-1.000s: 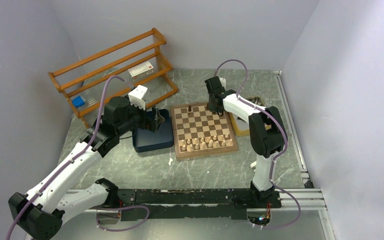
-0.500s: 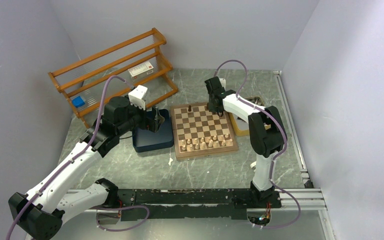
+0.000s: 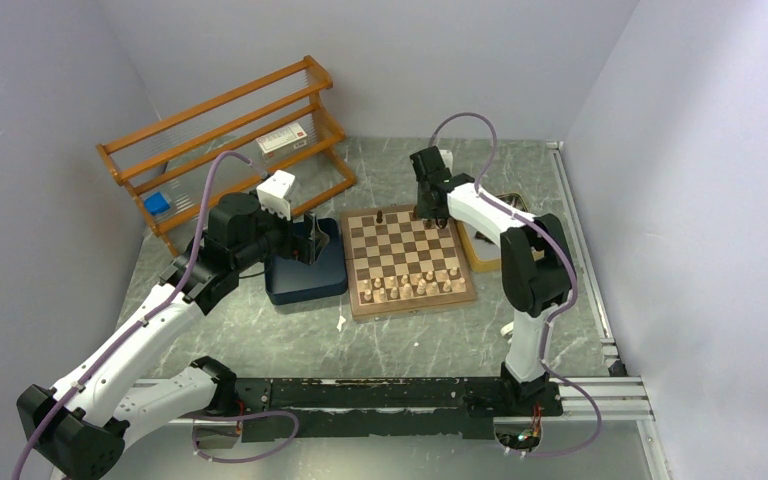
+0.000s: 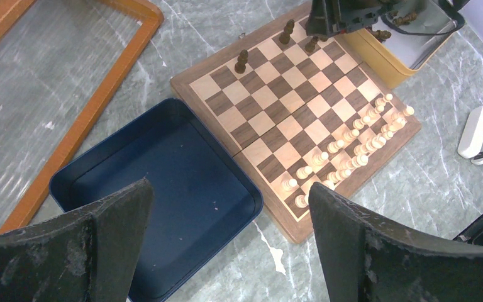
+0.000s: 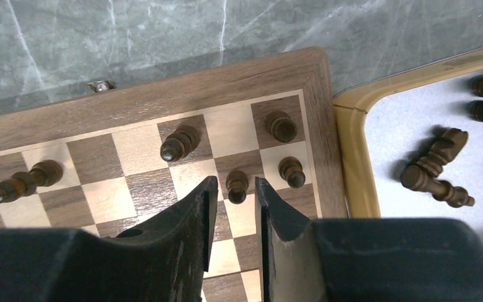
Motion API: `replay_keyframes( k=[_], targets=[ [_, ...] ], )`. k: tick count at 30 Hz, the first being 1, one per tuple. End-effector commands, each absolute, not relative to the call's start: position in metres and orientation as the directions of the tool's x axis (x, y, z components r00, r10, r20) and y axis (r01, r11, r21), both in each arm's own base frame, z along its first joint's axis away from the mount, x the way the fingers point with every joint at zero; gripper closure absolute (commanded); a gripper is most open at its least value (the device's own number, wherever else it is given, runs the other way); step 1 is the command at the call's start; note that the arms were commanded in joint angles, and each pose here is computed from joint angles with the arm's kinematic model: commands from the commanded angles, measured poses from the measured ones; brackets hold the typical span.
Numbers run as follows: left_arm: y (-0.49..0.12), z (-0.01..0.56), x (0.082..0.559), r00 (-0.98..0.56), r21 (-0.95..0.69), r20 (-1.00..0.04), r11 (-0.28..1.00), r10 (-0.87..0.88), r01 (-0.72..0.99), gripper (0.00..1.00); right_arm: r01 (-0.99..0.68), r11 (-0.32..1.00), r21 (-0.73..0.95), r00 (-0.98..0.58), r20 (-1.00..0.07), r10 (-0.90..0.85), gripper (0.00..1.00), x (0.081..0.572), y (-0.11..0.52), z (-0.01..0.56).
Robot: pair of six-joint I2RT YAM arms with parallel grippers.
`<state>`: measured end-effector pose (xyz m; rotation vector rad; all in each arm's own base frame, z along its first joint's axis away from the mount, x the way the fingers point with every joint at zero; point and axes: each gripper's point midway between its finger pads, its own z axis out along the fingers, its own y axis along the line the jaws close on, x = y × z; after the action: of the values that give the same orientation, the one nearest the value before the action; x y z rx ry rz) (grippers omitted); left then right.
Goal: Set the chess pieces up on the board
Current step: Place the chess piece on the chessboard, then pick up the chess piece from the storage box.
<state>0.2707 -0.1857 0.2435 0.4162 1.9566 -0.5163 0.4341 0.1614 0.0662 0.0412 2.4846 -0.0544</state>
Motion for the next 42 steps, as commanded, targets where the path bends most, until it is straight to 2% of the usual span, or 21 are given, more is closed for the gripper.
replay_keyframes(
  k=[1, 8, 15, 22, 31, 42],
  targets=[
    [-0.19, 0.246, 0.269, -0.394, -0.166, -0.917, 0.834, 0.066, 0.526, 0.02, 0.068, 0.998, -0.018, -0.732, -0.68, 0.038, 0.67, 0.444, 0.153, 0.115],
    [-0.19, 0.246, 0.269, -0.393, -0.166, -0.917, 0.834, 0.066, 0.526, 0.02, 0.124, 0.992, -0.022, -0.685, -0.725, 0.069, 0.67, 0.448, 0.123, 0.143],
    [-0.19, 0.245, 0.269, -0.396, -0.164, -0.915, 0.836, 0.069, 0.524, 0.02, 0.246, 0.969, 0.007, -0.634, -0.755, 0.166, 0.68, 0.454, 0.054, 0.15],
    [-0.19, 0.245, 0.269, -0.397, -0.166, -0.915, 0.834, 0.069, 0.526, 0.02, 0.354, 0.935, 0.012, -0.617, -0.749, 0.243, 0.67, 0.456, -0.002, 0.128],
    [-0.19, 0.243, 0.27, -0.402, -0.164, -0.913, 0.838, 0.071, 0.521, 0.02, 0.377, 0.926, -0.003, -0.642, -0.722, 0.259, 0.64, 0.464, -0.024, 0.087],
    [-0.189, 0.243, 0.27, -0.399, -0.16, -0.914, 0.84, 0.072, 0.519, 0.02, 0.347, 0.937, -0.034, -0.676, -0.702, 0.225, 0.64, 0.467, -0.032, 0.054]
  ],
)
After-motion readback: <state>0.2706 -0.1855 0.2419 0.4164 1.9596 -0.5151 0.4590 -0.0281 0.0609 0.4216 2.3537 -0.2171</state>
